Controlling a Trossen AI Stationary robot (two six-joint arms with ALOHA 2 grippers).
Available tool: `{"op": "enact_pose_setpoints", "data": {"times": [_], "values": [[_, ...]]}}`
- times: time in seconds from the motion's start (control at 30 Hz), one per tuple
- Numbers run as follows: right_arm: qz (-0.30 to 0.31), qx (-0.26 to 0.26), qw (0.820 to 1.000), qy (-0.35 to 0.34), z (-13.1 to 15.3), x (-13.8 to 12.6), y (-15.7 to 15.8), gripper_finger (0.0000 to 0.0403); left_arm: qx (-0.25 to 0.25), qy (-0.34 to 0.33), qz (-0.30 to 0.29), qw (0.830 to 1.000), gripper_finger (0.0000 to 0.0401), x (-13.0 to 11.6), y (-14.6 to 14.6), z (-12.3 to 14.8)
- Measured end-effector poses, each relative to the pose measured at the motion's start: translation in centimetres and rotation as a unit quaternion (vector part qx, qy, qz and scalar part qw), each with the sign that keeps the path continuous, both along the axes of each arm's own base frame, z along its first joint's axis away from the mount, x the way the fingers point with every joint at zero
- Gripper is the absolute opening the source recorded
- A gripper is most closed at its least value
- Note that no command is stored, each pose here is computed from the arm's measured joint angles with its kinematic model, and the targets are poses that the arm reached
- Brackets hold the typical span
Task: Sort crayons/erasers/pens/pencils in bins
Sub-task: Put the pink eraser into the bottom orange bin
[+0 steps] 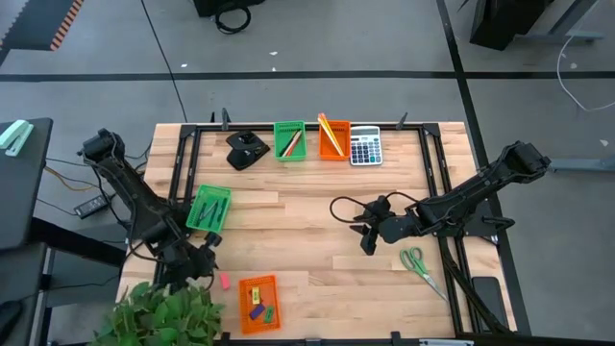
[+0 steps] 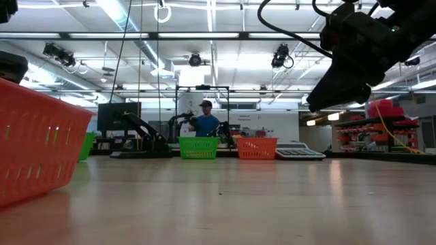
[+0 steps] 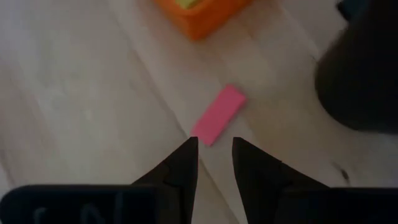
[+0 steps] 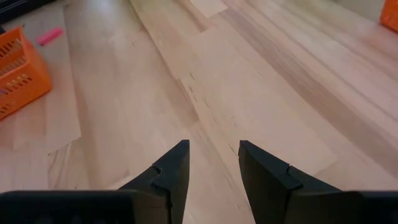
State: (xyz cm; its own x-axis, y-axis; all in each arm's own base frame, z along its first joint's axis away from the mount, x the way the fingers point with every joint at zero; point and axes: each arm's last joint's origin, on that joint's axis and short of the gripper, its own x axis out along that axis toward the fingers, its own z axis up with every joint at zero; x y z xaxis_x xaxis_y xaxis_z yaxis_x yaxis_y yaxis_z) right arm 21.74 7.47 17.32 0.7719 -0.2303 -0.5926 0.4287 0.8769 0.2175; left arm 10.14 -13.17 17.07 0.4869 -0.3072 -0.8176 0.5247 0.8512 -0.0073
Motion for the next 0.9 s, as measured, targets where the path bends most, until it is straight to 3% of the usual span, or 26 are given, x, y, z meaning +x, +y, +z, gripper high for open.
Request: {"op": "enact_pose_setpoints", "data": {"times": [0.3,0.47,0.63,0.9], "values": [[-0.001,-0.032,0.999,0.001,0.0,0.0,-0.1,0.0145,0.044,0.004,-0.091,0.995,0.0116,-0.1,0.3,-0.2],[0.005,-0.044,0.999,0.004,0.0,0.0,-0.1,0.0145,0.064,-0.013,-0.085,0.994,0.0163,0.7,0.9,-0.2],[0.006,-0.045,0.999,0.005,0.0,0.0,-0.1,0.0145,0.066,-0.045,-0.116,0.99,0.0211,1.8,1.0,0.0],[0.011,-0.051,0.999,0.008,0.0,0.0,-0.1,0.0145,0.091,0.009,-0.161,0.983,0.0238,3.2,0.8,-1.8]]}}
